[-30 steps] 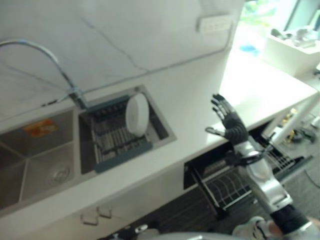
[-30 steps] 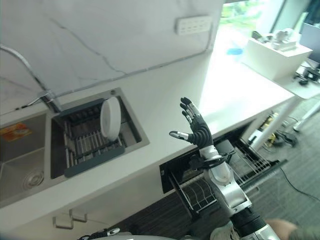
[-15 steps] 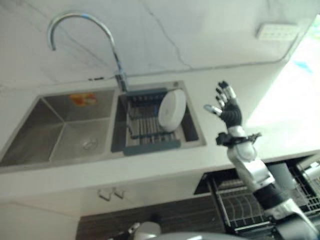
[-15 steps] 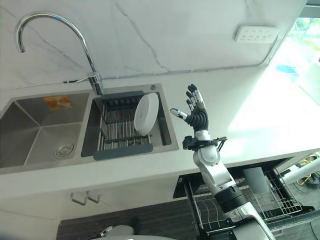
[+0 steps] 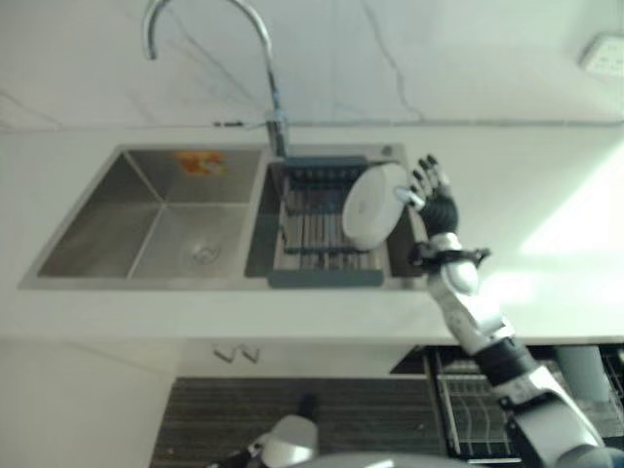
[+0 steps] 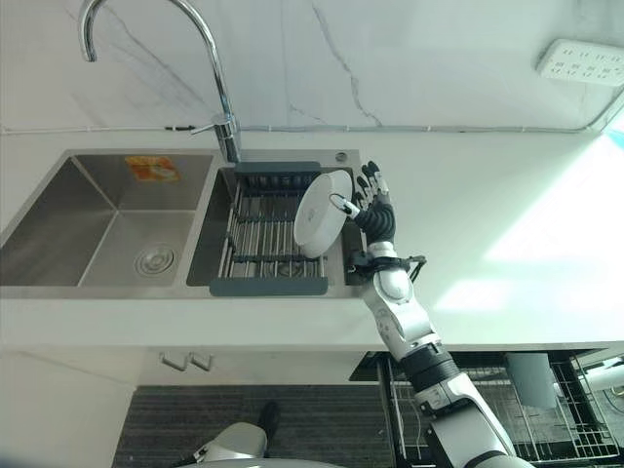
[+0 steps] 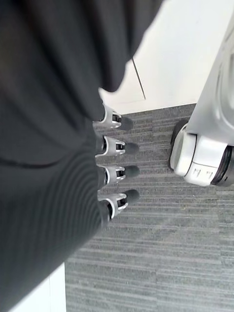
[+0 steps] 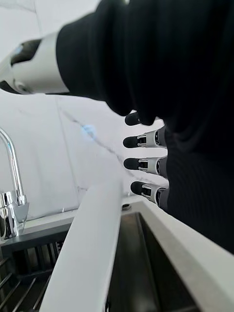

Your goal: Place the dishes in the dishwasher.

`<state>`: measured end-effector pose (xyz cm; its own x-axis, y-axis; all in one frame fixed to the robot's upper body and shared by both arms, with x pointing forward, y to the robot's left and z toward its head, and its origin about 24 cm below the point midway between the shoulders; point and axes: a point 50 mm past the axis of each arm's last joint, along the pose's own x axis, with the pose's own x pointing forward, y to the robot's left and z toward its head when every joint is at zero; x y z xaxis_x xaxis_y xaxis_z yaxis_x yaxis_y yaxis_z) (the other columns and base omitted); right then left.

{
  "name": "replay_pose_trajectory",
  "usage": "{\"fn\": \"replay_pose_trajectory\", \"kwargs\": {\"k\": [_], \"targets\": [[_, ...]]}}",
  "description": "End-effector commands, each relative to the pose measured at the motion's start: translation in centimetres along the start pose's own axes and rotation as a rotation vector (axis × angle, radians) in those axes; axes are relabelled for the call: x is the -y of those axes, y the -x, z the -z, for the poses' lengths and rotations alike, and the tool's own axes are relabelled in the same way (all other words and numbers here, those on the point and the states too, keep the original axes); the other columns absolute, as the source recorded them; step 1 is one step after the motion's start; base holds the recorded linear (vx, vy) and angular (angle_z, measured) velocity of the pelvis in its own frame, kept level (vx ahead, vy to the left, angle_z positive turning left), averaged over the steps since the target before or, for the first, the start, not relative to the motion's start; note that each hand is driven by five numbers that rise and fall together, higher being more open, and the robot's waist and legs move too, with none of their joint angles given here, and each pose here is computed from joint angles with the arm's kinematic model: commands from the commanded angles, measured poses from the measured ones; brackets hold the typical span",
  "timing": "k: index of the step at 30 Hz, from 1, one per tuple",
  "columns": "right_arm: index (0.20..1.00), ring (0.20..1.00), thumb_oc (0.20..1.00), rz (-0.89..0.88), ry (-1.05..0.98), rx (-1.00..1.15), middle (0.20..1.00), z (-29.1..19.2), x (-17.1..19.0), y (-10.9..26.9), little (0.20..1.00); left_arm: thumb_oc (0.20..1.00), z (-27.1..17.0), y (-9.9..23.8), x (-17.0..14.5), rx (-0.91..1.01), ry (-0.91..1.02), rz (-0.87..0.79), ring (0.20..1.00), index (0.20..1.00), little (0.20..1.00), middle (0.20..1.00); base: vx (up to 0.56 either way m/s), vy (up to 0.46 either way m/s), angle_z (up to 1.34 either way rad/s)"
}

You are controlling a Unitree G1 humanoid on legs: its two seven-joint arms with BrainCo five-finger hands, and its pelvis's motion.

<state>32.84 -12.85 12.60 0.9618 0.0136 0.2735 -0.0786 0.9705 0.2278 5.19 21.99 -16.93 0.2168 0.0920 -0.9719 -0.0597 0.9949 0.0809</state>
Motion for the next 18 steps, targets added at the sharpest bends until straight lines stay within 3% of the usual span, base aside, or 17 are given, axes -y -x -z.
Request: {"fn": "replay_pose_trajectory", "kwargs": {"k": [1, 18], "targets": [[1.0, 1.0, 1.0, 0.033, -0.012, 0.081, 1.0, -2.0, 0.1, -1.7, 1.0, 1.0, 1.1, 0.0, -0.3, -0.058, -0.095, 0.004, 1.0, 1.0, 1.0, 1.0, 0.0, 0.026, 0.06], [1.0, 1.0, 1.0, 0.155, -0.048, 0.095, 1.0, -1.8, 1.2, -1.9, 1.0, 1.0, 1.5, 0.1, -0.6, -0.062, -0.105, -0.001, 1.0, 1.0, 1.0, 1.0, 0.0, 0.005, 0.03]]}}
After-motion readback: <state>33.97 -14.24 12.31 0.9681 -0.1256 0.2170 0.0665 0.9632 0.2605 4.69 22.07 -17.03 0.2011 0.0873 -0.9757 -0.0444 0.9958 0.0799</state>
